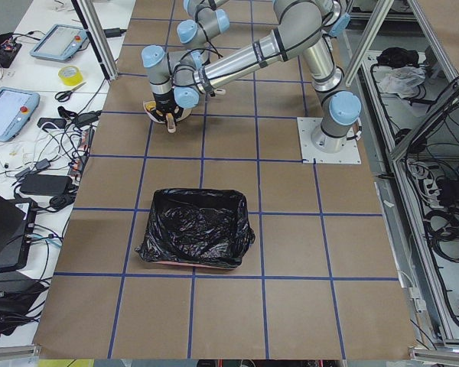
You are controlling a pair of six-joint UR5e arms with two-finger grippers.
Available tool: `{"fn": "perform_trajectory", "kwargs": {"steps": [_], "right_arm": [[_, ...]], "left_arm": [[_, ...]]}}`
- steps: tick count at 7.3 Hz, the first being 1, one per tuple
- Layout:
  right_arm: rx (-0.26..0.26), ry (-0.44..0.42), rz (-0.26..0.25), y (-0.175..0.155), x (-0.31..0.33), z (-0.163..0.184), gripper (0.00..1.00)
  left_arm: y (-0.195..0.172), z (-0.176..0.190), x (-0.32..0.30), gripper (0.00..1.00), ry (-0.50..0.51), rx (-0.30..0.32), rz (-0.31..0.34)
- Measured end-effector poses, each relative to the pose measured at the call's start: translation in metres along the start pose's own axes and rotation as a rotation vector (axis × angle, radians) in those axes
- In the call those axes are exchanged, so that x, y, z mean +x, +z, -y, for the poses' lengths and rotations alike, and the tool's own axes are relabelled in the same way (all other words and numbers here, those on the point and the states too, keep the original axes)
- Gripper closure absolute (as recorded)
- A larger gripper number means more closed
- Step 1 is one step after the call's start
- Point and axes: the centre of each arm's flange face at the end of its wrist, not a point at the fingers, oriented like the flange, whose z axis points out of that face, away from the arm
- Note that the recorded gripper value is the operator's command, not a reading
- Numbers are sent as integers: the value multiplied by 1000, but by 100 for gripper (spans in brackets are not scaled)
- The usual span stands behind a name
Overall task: Sweep and dump trash into bin
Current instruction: 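Sweep the potato and sponge into the dustpan with the right gripper's brush, then lift the dustpan toward the black bin with the left gripper while the right withdraws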
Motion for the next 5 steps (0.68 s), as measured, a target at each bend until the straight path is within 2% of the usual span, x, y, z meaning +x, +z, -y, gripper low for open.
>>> {"fn": "perform_trajectory", "kwargs": {"steps": [3, 5], "right_arm": [[-45, 68, -29, -41, 36, -5, 100], [-16, 98, -103, -69, 73, 0, 100]], "left_arm": [[-1, 0, 0, 89, 0, 4, 2], [-3, -4, -1, 91, -1, 14, 4]]}}
